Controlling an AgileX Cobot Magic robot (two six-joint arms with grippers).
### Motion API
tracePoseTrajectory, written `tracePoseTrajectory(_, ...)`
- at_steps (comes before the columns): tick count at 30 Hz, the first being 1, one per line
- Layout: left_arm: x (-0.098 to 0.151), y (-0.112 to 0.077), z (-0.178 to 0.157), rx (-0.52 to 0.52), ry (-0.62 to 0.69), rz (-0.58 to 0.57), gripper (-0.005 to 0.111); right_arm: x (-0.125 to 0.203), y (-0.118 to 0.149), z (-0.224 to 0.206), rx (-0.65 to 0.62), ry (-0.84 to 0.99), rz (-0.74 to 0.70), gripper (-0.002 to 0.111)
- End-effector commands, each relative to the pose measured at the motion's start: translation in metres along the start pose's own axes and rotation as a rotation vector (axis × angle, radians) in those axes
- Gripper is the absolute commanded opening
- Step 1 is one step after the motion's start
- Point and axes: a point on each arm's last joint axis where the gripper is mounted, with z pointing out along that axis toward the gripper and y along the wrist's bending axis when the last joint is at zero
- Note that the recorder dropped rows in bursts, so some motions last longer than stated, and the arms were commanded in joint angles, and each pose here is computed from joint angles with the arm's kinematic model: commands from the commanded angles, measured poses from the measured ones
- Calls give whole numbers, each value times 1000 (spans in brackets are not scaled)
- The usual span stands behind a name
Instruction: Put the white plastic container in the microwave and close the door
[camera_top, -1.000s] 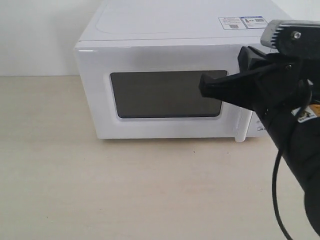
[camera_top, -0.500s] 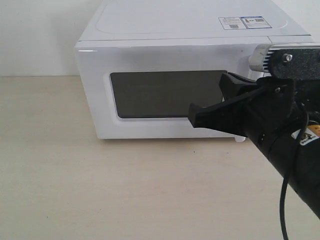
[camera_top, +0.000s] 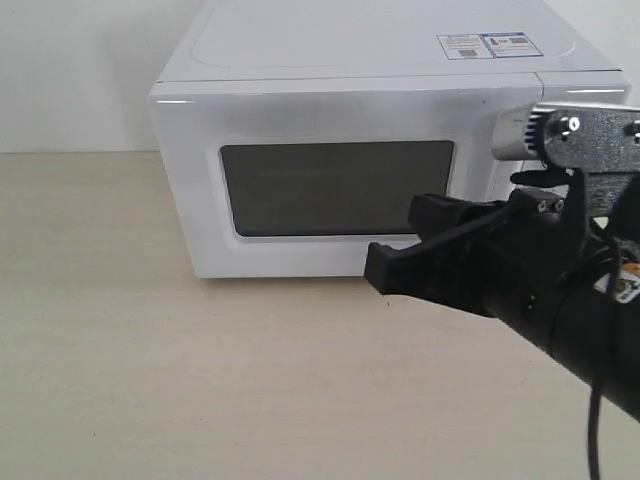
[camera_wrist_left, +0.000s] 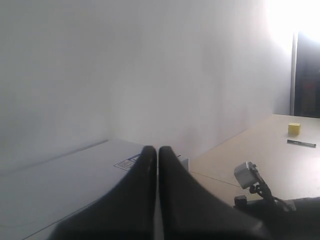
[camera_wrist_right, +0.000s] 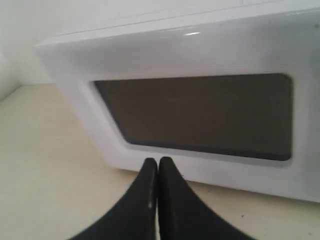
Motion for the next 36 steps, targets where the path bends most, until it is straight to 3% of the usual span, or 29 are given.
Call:
tracePoseTrajectory(1,1,-1,-1,4,-6,-15,4,-19,2,-29,-144,5,-45,0)
tracePoseTrajectory(6,0,0,-1,-5,-12,-15,4,-46,-19,-63,-199,-40,13,0)
tracePoseTrajectory(12,0,0,-1,-8,-14,-15,4,-53,-54,-101,-98,-135,64,0)
tracePoseTrajectory(17,0,0,-1,-8,-14,-15,4,-27,-84,-131,107,-292,104,0)
tracePoseTrajectory(25,0,1,-1,-10,-15,-15,4,29,-105,-149,192,-448,102,0)
tracePoseTrajectory(32,-1,1,-2,-12,-19,-14,4,28,-112,-151,250,-508,113,0)
tracePoseTrajectory(36,-1,1,-2,-12,-19,-14,4,30,-109,-149,220,-478,133,0)
